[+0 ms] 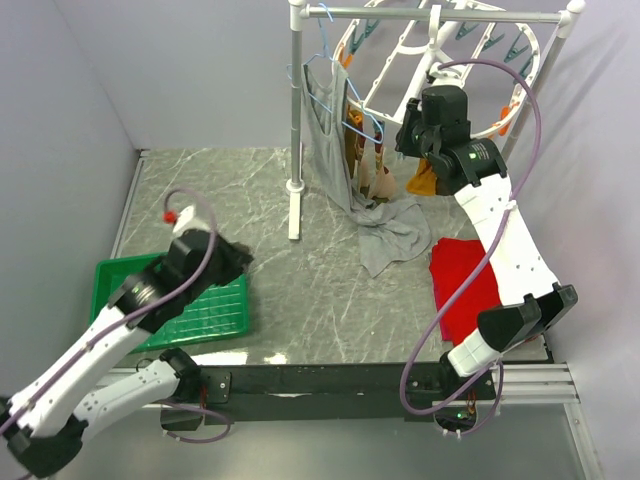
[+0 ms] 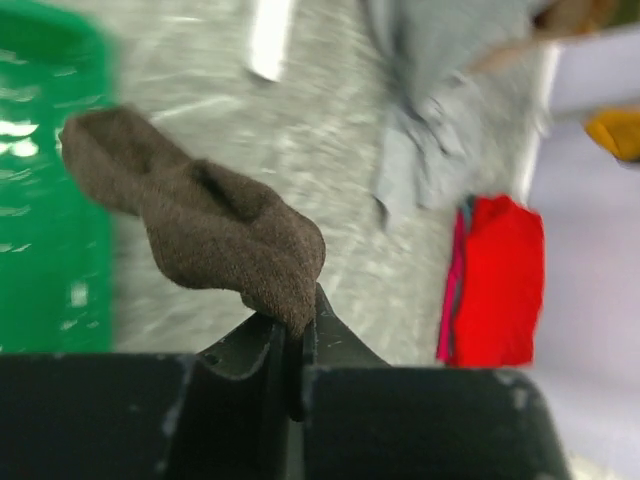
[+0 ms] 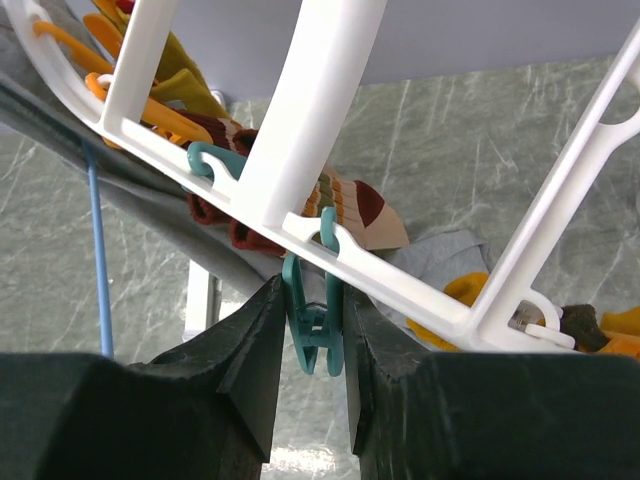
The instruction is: Remove the socks clipped to the hanger
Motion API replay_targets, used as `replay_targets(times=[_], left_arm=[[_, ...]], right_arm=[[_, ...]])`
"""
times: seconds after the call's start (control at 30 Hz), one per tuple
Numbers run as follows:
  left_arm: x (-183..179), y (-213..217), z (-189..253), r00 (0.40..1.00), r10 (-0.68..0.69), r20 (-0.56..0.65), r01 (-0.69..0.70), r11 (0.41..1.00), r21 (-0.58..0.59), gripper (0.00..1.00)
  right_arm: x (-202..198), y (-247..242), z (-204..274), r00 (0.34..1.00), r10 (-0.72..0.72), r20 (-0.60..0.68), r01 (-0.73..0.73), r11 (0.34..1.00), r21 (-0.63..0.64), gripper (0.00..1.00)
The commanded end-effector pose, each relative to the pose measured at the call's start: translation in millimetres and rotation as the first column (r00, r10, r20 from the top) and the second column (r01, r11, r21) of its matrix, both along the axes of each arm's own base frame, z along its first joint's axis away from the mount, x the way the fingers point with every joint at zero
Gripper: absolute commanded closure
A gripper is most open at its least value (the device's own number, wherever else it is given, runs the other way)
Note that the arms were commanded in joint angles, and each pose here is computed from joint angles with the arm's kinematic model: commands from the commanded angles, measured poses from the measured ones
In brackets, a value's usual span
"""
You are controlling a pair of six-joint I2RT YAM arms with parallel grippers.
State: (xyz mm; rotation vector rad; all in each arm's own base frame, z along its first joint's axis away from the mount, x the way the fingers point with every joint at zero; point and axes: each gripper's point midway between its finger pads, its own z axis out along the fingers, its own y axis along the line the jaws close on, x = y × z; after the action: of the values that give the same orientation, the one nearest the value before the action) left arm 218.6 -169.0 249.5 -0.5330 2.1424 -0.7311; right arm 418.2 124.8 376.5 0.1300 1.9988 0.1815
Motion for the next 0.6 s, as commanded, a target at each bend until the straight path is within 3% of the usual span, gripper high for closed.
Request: replay_targets(times=[0.0,0.13,0.23,0.27,0.33,0.43,0.57], left_arm=[[-8.1,50.8,-30.8,0.974,0.220,-0.057,-0.217,0.975,0.053,0.89],[-11.4,71.6,-40.2,0.943,0.318,-0.100,-0.313,0.948,0.061,0.84],[-11.9,79.3,-38.9,0.931,0.356,-0.085,-0.353,0.934,0.052,0.51],[-12.1,80.7,-38.1,0.927,0.365,-0.085,-0.362,0.931,0.047,0.27],[-11.5,79.7,-34.1,0.930,0.360,-0.076,-0.358,0.933,0.035,0.06],[-6.6,65.6,-18.9,0.959,0.280,-0.035,-0.280,0.960,0.002,0.04],[-2.2,28.6,17.1,0.994,0.053,0.099,-0.048,0.997,-0.059,0.04]], right_arm=[[-14.2,4.1,11.9,0.999,0.026,0.030,-0.027,0.999,0.034,1.00],[-15.7,4.9,11.7,0.999,0.033,0.031,-0.034,0.999,0.033,1.00],[-16.3,5.0,9.4,0.999,0.034,0.024,-0.035,0.999,0.027,1.00],[-16.3,5.0,8.8,0.999,0.034,0.023,-0.035,0.999,0.027,1.00],[-16.4,5.0,7.4,0.999,0.038,0.020,-0.038,0.999,0.022,1.00],[-16.2,5.1,5.9,0.999,0.038,0.014,-0.038,0.999,0.020,0.99],[-19.0,5.7,5.7,0.999,0.047,0.005,-0.047,0.999,0.019,0.97]])
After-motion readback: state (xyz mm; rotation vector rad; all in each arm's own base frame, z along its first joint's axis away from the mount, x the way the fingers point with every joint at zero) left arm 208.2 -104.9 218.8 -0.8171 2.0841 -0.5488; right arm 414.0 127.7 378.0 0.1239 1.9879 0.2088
